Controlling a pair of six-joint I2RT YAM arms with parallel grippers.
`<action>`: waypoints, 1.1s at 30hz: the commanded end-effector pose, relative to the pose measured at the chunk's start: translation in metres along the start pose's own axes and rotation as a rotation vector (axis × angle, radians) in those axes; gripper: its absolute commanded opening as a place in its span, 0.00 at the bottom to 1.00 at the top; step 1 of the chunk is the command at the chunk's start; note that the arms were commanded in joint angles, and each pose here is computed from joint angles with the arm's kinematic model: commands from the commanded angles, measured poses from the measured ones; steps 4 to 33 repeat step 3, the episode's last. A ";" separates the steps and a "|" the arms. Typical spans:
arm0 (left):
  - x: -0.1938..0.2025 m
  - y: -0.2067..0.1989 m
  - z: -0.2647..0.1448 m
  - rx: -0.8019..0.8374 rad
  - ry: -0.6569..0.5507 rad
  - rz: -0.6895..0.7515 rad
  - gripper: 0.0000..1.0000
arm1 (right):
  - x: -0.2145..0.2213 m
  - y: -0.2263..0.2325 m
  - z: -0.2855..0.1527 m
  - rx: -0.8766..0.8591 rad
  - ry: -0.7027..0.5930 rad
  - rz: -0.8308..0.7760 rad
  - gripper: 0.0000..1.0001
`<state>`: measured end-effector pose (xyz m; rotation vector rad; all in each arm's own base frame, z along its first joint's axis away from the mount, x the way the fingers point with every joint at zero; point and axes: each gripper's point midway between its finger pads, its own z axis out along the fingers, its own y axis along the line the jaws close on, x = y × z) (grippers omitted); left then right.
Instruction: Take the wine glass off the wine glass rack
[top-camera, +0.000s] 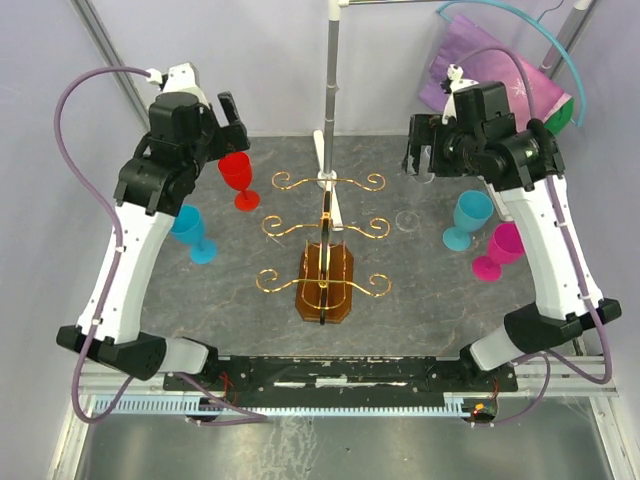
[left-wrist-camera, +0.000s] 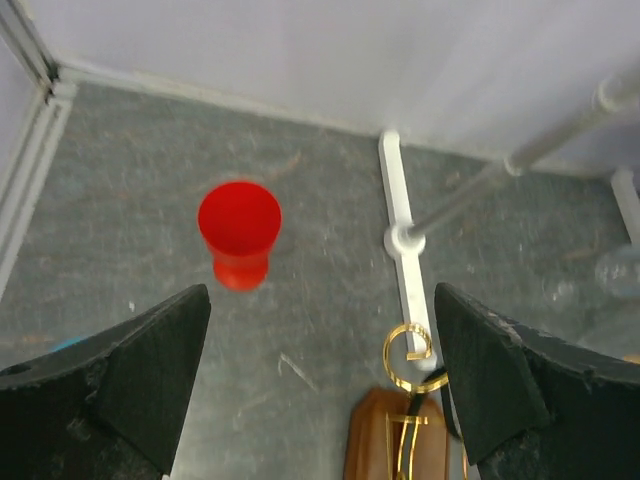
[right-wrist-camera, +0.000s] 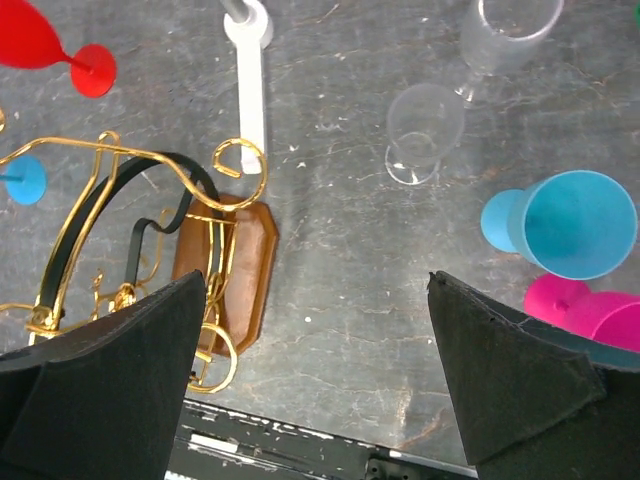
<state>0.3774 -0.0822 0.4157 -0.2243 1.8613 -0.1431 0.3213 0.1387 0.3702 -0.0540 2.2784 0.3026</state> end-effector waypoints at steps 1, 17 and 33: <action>0.032 -0.004 -0.030 0.069 0.150 -0.028 0.99 | -0.012 -0.008 -0.002 0.015 -0.048 0.028 1.00; 0.042 -0.006 -0.033 0.086 0.177 -0.049 0.99 | -0.012 -0.008 0.000 0.017 -0.044 0.041 1.00; 0.042 -0.006 -0.033 0.086 0.177 -0.049 0.99 | -0.012 -0.008 0.000 0.017 -0.044 0.041 1.00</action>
